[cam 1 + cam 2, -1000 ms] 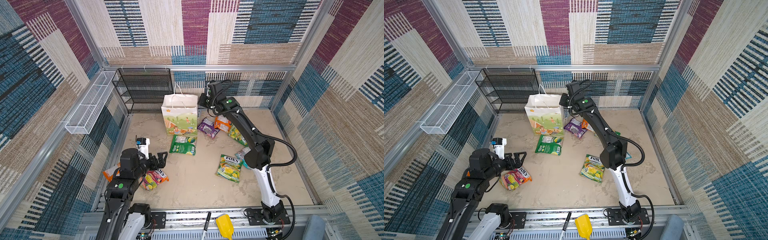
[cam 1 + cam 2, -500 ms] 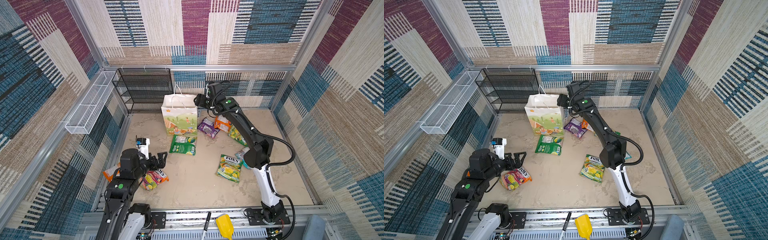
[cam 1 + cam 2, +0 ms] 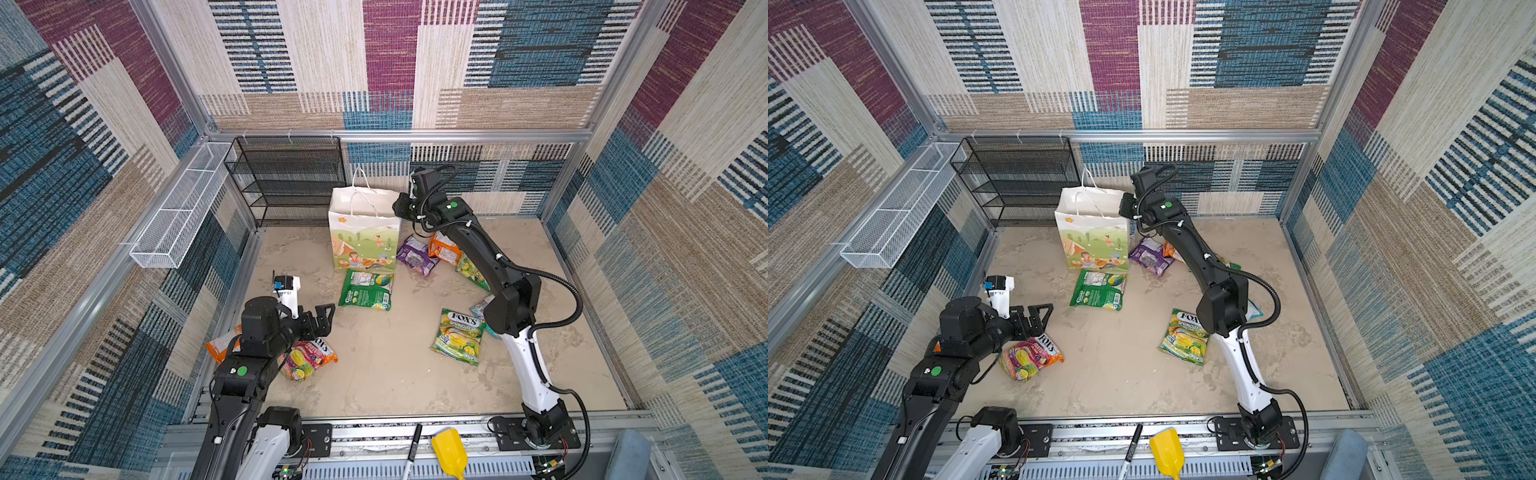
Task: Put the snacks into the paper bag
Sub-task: 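Drag the paper bag with the right gripper toward the table center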
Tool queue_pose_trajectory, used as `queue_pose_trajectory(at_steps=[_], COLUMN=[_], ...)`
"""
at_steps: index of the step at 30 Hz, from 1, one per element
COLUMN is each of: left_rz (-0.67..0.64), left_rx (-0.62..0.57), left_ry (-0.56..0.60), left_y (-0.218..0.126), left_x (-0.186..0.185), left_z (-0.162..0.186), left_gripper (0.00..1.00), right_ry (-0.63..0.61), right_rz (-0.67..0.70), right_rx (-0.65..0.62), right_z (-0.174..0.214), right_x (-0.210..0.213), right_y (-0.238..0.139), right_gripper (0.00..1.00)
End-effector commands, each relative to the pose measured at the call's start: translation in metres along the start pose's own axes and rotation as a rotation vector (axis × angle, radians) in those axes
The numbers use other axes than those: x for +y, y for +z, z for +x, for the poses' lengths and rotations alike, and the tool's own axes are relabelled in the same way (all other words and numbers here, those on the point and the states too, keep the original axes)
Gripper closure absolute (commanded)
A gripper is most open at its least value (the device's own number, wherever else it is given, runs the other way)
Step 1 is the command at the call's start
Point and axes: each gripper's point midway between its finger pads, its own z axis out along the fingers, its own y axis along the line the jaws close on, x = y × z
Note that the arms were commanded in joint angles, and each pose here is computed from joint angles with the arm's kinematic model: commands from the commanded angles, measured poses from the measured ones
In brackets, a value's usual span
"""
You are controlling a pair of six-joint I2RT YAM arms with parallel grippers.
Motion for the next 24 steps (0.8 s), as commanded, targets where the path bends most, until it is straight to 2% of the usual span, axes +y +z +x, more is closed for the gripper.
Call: queue_pose_trajectory(at_steps=[1, 7, 11, 17, 21, 24], left_rz=[0.009, 0.008, 0.008, 0.000, -0.003, -0.008], left_rx=[-0.034, -0.040, -0.038, -0.043, -0.045, -0.046], left_ry=[0.030, 0.035, 0.037, 0.038, 0.042, 0.043], left_y=[-0.001, -0.002, -0.002, -0.005, -0.006, -0.006], left_x=[-0.002, -0.003, -0.003, -0.003, -0.003, -0.002], left_z=[-0.007, -0.007, -0.007, -0.006, -0.007, -0.007], left_gripper=[0.01, 0.01, 0.01, 0.01, 0.01, 0.01], right_ry=[-0.012, -0.007, -0.019, -0.040, -0.051, -0.094], right_rz=[0.024, 0.018, -0.052, -0.154, -0.152, -0.122], right_rx=[-0.022, 0.002, -0.006, -0.142, -0.206, -0.210], right_z=[-0.008, -0.009, -0.017, -0.062, -0.084, -0.086], right_x=[-0.004, -0.009, 0.008, 0.040, 0.043, 0.039], right_y=[-0.008, -0.018, -0.031, -0.084, -0.121, -0.146], right_gripper=[0.78, 0.99, 1.00, 1.00, 1.00, 1.00])
